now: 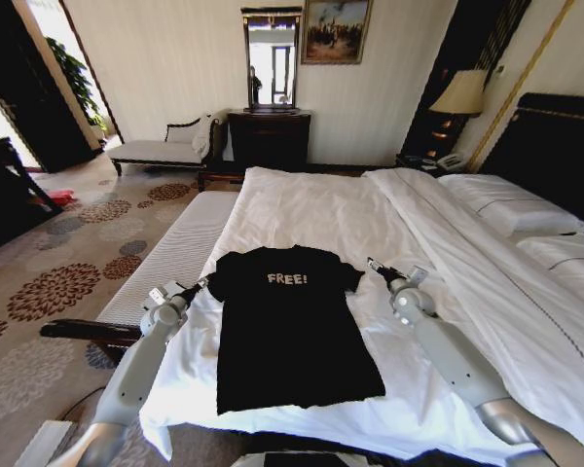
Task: Fold the clothes on the bed.
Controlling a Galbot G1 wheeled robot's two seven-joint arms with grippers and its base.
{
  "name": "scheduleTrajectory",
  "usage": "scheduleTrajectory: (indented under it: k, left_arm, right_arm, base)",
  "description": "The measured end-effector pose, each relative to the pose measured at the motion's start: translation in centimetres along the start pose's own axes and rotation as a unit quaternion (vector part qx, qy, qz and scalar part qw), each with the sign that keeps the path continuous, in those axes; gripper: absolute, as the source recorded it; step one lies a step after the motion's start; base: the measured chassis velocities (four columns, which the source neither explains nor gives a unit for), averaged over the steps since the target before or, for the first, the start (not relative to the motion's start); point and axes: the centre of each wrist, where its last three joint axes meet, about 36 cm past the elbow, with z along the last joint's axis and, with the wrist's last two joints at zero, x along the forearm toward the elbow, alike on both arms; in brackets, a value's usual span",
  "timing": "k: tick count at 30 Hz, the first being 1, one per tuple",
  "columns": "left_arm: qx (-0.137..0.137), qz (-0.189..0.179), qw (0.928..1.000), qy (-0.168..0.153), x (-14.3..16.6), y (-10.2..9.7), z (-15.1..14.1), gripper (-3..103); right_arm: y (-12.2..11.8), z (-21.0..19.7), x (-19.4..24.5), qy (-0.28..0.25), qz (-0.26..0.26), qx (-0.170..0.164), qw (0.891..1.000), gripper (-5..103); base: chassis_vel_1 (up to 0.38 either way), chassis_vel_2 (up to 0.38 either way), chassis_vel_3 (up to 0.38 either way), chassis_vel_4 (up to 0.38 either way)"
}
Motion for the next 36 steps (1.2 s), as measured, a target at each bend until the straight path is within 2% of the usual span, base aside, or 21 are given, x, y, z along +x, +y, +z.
scheduleTrajectory:
  k: [1,3,4,7,9,12,15,16,18,28,36]
  left_arm:
    - [0.001,0.001,1.0000,0.000,0.0,0.0,0.0,58]
    - [0.001,0.001,1.0000,0.000,-0.1,0.0,0.0,58]
    - [0.001,0.000,1.0000,0.000,-0.1,0.0,0.0,47]
    - [0.001,-0.001,1.0000,0.001,-0.1,0.0,0.1,42]
    - [0.001,-0.002,1.0000,0.001,-0.1,0.1,0.1,32]
    - [0.002,-0.003,1.0000,0.001,-0.2,0.2,0.1,26]
    - [0.001,-0.004,1.0000,-0.001,-0.2,0.3,0.0,10]
    - [0.001,-0.004,1.0000,-0.001,-0.2,0.3,0.0,10]
    - [0.003,-0.004,1.0000,-0.006,-0.2,0.3,-0.2,2]
    - [0.001,0.004,0.9996,-0.028,0.7,0.1,-2.3,0]
    - [-0.009,-0.003,0.9995,-0.030,1.6,0.9,-2.8,0]
  right_arm:
    - [0.0,0.0,0.0,0.000,0.000,0.000,1.000,100]
    - [0.0,0.1,0.0,0.001,0.000,0.000,1.000,100]
    - [-0.1,0.1,0.0,0.001,0.001,0.000,1.000,100]
    - [-0.1,0.2,0.1,0.001,0.001,0.001,1.000,100]
    - [-0.1,0.2,0.1,0.002,0.001,0.001,1.000,100]
    - [-0.1,0.2,0.1,0.002,0.001,0.001,1.000,100]
    - [-0.1,0.2,0.1,0.001,0.001,0.001,1.000,100]
    - [-0.1,0.2,0.1,0.001,0.001,0.001,1.000,100]
    - [-0.1,0.2,0.1,0.001,0.001,0.001,1.000,100]
    - [0.0,0.2,0.0,0.001,0.000,0.000,1.000,100]
    - [0.3,0.5,-0.1,0.002,-0.001,-0.002,1.000,100]
  base:
    - [0.000,0.000,0.000,0.000]
    - [0.000,0.000,0.000,0.000]
    - [0.000,0.000,0.000,0.000]
    - [0.000,0.000,0.000,0.000]
    - [0.000,0.000,0.000,0.000]
    - [0.000,0.000,0.000,0.000]
    - [0.000,0.000,0.000,0.000]
    - [0.000,0.000,0.000,0.000]
    - [0.000,0.000,0.000,0.000]
    - [0.000,0.000,0.000,0.000]
    - [0.000,0.000,0.000,0.000]
